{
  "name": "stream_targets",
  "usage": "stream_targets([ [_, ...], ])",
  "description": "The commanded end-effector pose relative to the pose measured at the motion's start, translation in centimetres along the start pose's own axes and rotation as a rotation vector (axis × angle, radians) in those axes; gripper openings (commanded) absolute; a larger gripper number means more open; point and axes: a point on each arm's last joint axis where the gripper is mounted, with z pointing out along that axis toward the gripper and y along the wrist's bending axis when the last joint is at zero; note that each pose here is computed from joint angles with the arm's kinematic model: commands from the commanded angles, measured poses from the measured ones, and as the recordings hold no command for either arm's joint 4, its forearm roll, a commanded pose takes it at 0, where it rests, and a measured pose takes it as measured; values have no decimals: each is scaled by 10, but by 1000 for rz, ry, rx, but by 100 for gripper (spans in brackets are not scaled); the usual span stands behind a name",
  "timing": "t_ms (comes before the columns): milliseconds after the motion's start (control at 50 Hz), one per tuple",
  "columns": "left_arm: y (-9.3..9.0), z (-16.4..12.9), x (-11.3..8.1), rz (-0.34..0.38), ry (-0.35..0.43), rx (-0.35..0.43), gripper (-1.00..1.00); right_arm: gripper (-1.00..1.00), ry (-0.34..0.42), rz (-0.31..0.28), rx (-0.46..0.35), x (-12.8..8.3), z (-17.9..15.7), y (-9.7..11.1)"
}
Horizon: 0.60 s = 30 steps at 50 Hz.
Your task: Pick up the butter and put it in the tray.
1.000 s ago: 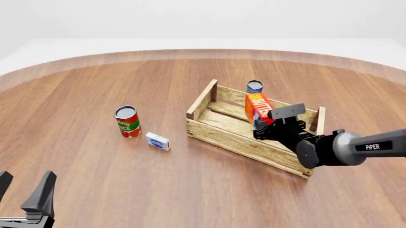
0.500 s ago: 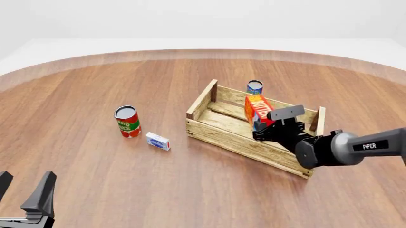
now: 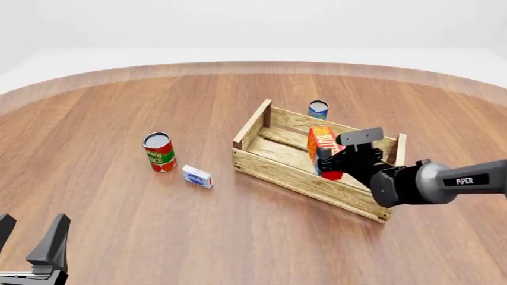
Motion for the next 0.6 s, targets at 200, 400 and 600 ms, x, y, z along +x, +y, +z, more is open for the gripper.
stream_targets([
  [200,0,0,0,0,0,0,100,100,-25,4,3,-7,-9,-1],
  [400,0,0,0,0,0,0,100,100,-38,0,1,-11,-15,0],
  [600,0,0,0,0,0,0,100,100,-51,-1,3,-14,-23,-1],
])
